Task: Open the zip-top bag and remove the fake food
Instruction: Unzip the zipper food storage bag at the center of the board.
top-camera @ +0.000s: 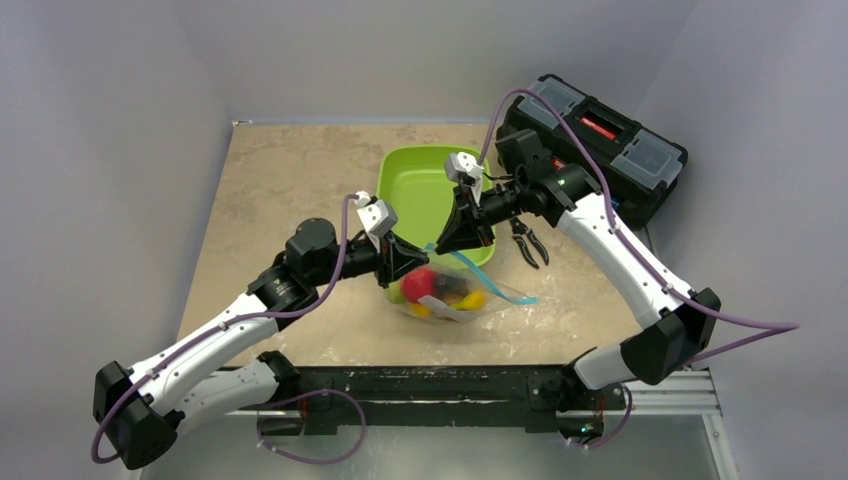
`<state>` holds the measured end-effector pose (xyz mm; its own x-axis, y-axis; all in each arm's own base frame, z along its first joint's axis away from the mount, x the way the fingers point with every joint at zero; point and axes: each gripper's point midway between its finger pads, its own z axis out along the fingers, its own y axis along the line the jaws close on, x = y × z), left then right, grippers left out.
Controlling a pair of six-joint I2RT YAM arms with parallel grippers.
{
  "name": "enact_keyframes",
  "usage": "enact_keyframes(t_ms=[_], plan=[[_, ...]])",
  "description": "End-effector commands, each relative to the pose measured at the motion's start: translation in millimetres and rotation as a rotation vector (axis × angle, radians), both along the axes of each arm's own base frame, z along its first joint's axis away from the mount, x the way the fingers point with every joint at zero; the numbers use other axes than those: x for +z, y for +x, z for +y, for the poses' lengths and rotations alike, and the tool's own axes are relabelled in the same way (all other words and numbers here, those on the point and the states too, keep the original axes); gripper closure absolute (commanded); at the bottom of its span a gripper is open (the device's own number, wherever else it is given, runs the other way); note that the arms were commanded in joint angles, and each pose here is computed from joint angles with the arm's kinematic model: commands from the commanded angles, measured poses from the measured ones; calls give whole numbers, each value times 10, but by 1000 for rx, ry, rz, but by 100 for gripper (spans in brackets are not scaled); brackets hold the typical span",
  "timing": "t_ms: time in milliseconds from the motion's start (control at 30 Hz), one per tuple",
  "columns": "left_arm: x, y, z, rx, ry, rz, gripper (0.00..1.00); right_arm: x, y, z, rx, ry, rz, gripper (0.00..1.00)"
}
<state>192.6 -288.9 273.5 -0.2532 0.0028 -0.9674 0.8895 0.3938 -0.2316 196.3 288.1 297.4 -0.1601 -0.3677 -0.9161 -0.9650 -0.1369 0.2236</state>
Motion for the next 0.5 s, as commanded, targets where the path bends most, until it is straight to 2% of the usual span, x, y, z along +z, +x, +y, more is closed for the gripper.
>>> enact_keyframes(t_ms=[0,67,100,167,333,467], plan=[[246,-63,12,-46,-67,-42,74,90,-21,-64,-17,6,-27,100],[278,-116,28,-70,-69,-57,54,93,-33,-63,-10,10,-25,100],[301,-133,39,-75,-71,-69,47,97,-41,-66,-8,12,-25,100],[329,-153,55,-82,-71,-90,41,93,-54,-63,-1,16,-21,100],[382,-113,23,-87,-72,-127,43,103,-71,-61,9,22,-16,100],[479,-69,-14,-90,-86,-159,50,99,-80,-65,11,23,-17,100]])
